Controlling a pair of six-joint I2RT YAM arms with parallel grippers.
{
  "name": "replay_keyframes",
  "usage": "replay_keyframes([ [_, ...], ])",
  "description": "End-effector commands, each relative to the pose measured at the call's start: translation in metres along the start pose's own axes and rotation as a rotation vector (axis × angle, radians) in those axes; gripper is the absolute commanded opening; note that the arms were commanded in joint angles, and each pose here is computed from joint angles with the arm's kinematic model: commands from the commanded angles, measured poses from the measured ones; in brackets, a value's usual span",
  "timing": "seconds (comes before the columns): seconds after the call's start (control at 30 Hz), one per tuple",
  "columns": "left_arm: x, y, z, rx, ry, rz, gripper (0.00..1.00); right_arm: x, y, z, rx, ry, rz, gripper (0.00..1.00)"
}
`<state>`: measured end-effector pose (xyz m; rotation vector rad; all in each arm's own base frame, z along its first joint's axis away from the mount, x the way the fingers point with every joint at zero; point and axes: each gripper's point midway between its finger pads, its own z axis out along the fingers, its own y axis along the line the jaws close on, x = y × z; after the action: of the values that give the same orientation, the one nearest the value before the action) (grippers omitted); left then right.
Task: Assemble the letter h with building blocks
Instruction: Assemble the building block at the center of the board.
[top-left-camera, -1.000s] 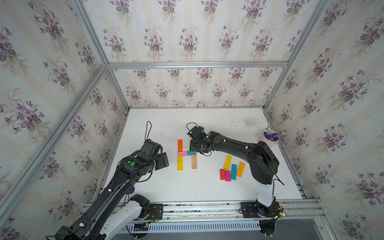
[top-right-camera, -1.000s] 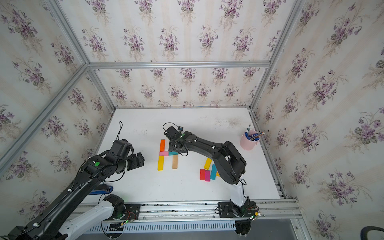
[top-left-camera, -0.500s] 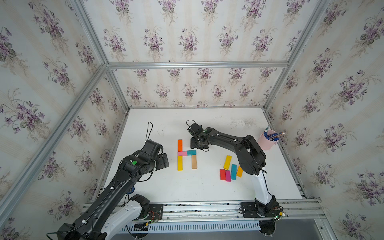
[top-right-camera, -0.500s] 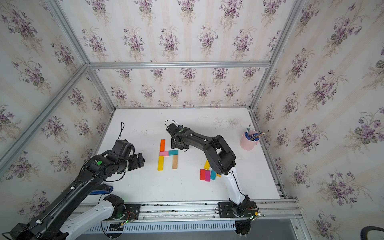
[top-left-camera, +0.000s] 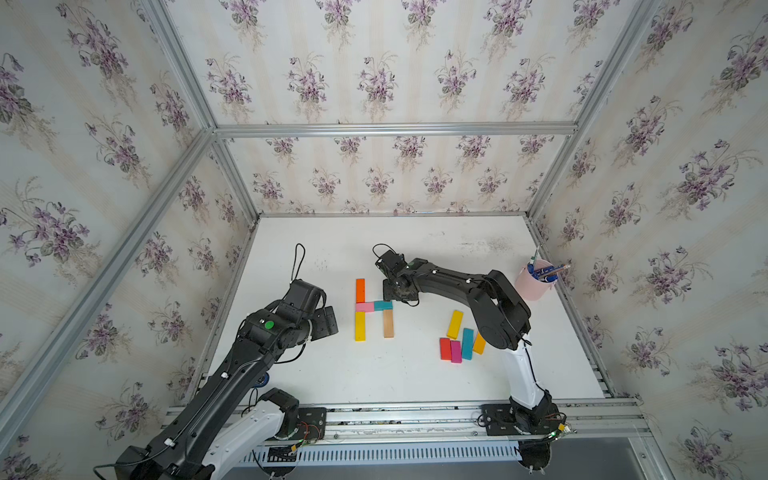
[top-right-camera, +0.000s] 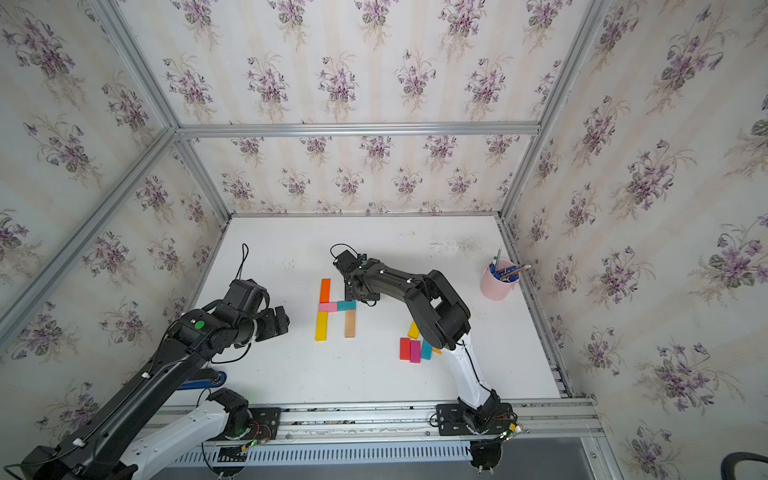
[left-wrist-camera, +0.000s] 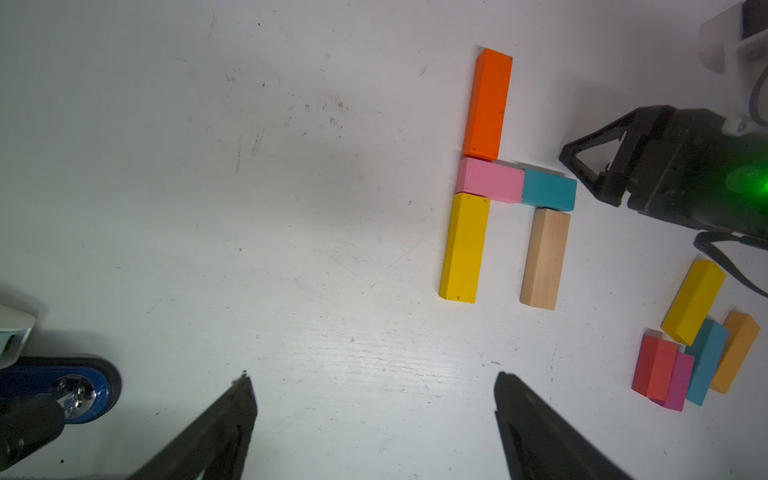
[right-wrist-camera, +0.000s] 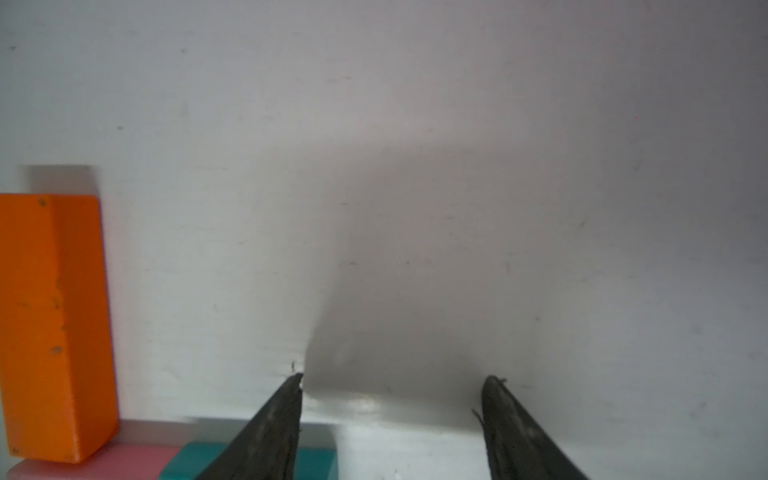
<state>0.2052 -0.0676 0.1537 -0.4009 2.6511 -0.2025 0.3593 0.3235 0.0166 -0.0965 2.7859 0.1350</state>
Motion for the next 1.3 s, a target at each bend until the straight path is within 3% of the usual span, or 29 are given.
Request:
replay_keyframes([
  [0.0, -0.0043, -0.0027, -0.0006, 0.009, -0.013, 0.004, 0.92, 0.0112, -0.0036, 0.0021, 0.006, 0.038, -0.002, 0.68],
  [1.27, -0.0034, -0.0017, 0.0044, 0.006, -0.003, -0.004, 0.92, 0.0191, -0.0024, -0.0074, 0.012, 0.043, -0.013, 0.67],
])
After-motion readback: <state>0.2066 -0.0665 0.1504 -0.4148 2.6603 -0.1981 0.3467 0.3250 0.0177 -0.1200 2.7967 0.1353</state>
